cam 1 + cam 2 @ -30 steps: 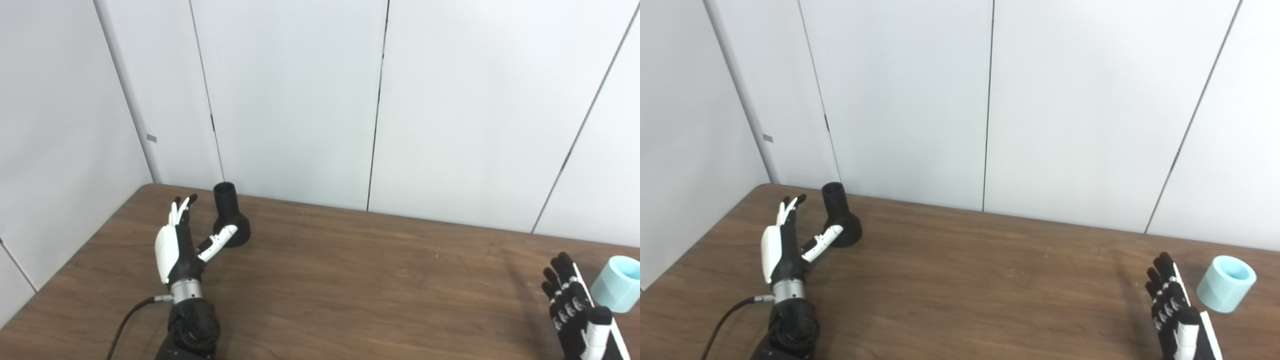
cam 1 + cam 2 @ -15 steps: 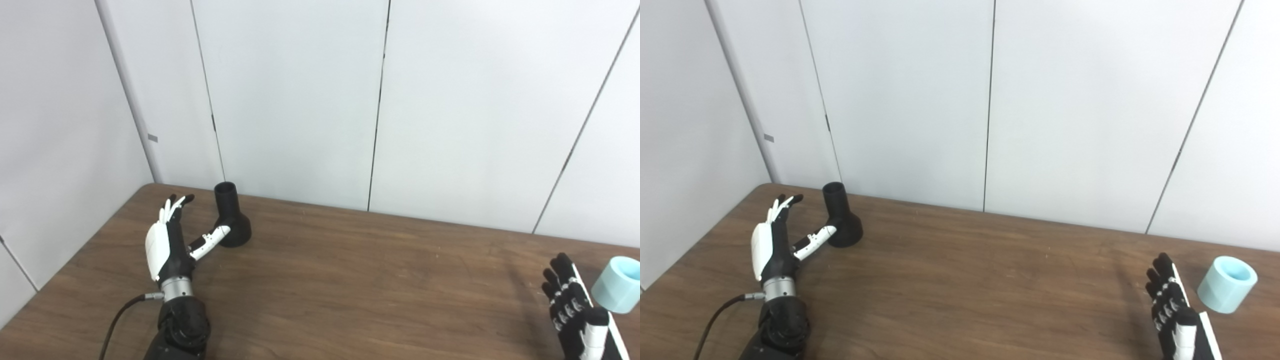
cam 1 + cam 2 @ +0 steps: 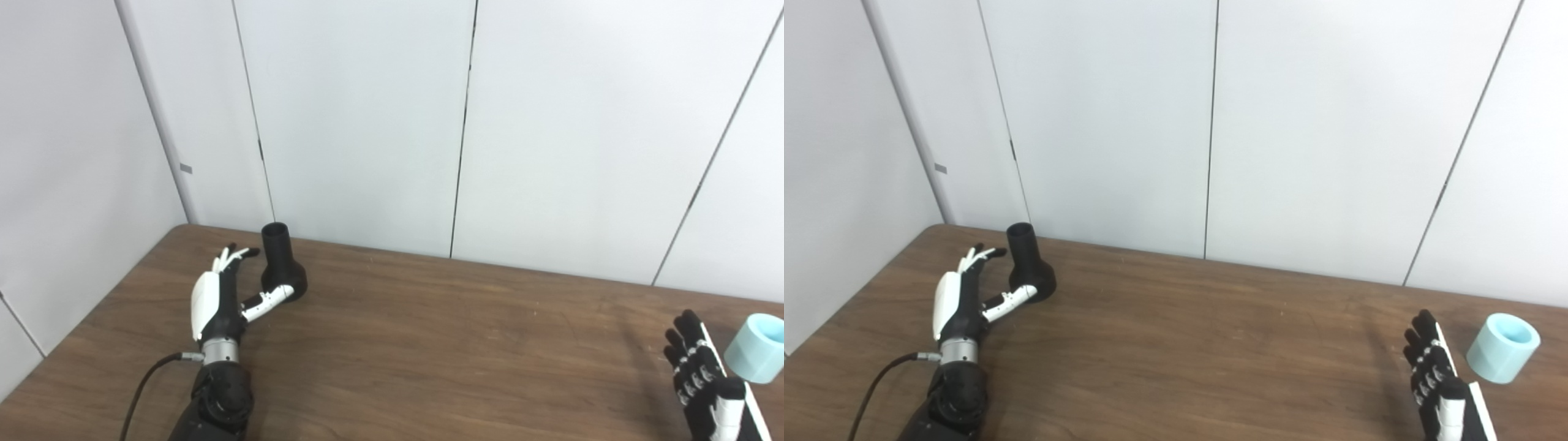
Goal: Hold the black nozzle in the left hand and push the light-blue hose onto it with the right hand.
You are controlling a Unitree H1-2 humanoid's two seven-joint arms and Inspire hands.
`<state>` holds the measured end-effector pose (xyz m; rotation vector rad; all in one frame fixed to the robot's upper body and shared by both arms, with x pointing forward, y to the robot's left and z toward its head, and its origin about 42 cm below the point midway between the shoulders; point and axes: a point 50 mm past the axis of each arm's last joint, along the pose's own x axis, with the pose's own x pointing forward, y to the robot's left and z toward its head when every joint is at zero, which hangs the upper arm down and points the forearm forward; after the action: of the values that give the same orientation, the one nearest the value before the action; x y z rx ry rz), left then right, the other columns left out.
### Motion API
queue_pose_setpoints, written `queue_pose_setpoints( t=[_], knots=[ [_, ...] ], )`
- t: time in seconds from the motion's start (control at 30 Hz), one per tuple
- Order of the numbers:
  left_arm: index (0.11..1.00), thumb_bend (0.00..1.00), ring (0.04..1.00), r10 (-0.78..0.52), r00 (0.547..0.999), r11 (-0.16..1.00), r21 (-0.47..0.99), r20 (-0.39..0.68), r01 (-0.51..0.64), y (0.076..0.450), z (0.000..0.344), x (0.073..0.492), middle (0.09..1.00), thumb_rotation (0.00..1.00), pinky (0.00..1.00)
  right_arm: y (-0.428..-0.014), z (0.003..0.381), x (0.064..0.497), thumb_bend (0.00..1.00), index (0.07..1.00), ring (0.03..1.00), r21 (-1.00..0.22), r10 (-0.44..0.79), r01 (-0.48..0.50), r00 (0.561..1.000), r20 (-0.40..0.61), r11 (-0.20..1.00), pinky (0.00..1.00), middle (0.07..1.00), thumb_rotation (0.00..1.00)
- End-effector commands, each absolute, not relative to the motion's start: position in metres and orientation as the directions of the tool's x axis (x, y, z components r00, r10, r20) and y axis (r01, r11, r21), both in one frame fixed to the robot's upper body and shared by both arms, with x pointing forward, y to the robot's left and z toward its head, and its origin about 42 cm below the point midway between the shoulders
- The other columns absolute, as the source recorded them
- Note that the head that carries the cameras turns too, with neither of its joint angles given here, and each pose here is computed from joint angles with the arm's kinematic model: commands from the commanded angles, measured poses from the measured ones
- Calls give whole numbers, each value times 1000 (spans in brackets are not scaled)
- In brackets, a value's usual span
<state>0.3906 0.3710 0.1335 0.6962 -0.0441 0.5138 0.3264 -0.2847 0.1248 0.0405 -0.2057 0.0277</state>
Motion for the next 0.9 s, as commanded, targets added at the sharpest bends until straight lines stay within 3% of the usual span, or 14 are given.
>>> queue_pose_setpoints(
  t=[0.0, 0.3, 0.87],
  knots=[
    [692, 1000, 1000, 436, 886, 621, 660, 158, -423, 381, 124, 383, 950, 502, 1000, -287, 87, 298, 771, 1000, 1000, 59, -7, 2, 997, 79, 998, 1000, 1000, 1000],
    [692, 1000, 1000, 424, 898, 606, 699, 120, -380, 381, 128, 388, 950, 516, 1000, -286, 89, 298, 773, 1000, 1000, 63, -11, 6, 997, 77, 998, 1000, 1000, 1000],
    [677, 1000, 1000, 443, 886, 600, 689, 137, -407, 381, 128, 394, 950, 528, 1000, -285, 92, 297, 767, 1000, 1000, 73, -19, 13, 997, 71, 997, 1000, 1000, 1000]
  ],
)
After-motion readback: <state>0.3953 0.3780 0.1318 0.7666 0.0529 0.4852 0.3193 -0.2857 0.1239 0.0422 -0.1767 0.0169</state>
